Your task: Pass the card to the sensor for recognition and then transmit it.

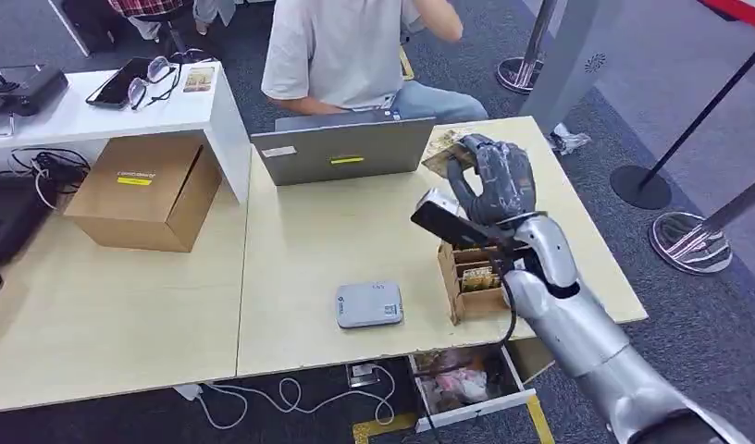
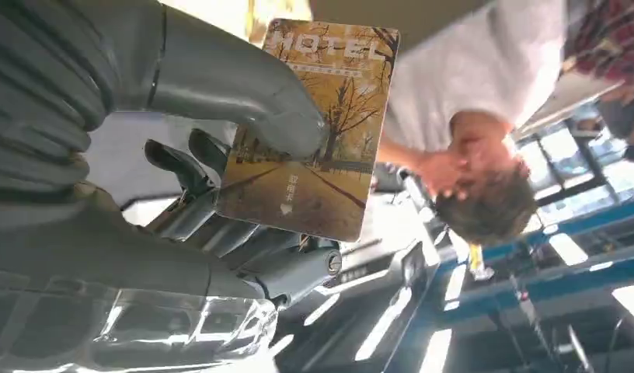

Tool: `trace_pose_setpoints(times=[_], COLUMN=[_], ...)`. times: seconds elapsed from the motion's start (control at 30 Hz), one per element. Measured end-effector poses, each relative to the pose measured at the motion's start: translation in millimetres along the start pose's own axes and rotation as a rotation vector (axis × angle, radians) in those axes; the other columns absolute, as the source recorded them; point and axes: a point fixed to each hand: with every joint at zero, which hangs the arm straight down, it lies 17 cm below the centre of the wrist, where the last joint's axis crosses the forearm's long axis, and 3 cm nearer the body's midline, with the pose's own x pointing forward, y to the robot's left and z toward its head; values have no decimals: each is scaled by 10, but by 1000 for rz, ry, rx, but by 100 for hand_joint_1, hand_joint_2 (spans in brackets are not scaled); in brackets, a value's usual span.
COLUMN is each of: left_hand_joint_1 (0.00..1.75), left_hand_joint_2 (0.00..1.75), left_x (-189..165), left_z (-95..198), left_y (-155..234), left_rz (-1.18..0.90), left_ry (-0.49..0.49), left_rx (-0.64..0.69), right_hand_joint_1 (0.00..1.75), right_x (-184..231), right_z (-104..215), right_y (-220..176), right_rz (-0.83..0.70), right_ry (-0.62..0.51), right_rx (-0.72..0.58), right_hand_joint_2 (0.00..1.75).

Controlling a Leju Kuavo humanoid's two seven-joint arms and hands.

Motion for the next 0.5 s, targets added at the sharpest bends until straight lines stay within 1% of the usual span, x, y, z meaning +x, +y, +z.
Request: trace_pose_setpoints(times=[0.1,0.23,0.27,0.33,0.43,0.5], left_hand_joint_1=[0,0,0,0,0,0], left_hand_joint_2=[0,0,0,0,0,0], left_x=[5,0,-17,-35,-19,-2], left_z=[0,5,8,11,4,-2], left_y=[-2,-20,-44,-76,-68,-48], left_rz=[4,15,16,14,14,13], left_ry=[-2,0,13,37,50,48], left_rx=[0,-2,-16,-45,-58,-60], right_hand_joint_1=[175,175,175,175,175,175], right_x=[209,525,605,731,871,930], right_z=[166,400,439,495,542,574], right_y=[140,414,473,579,664,756], right_rz=[-71,-236,-282,-345,-398,-441], right_ry=[-19,-20,-16,-4,4,20], right_rx=[36,123,143,169,186,226], right_hand_joint_2=[175,175,175,175,175,175])
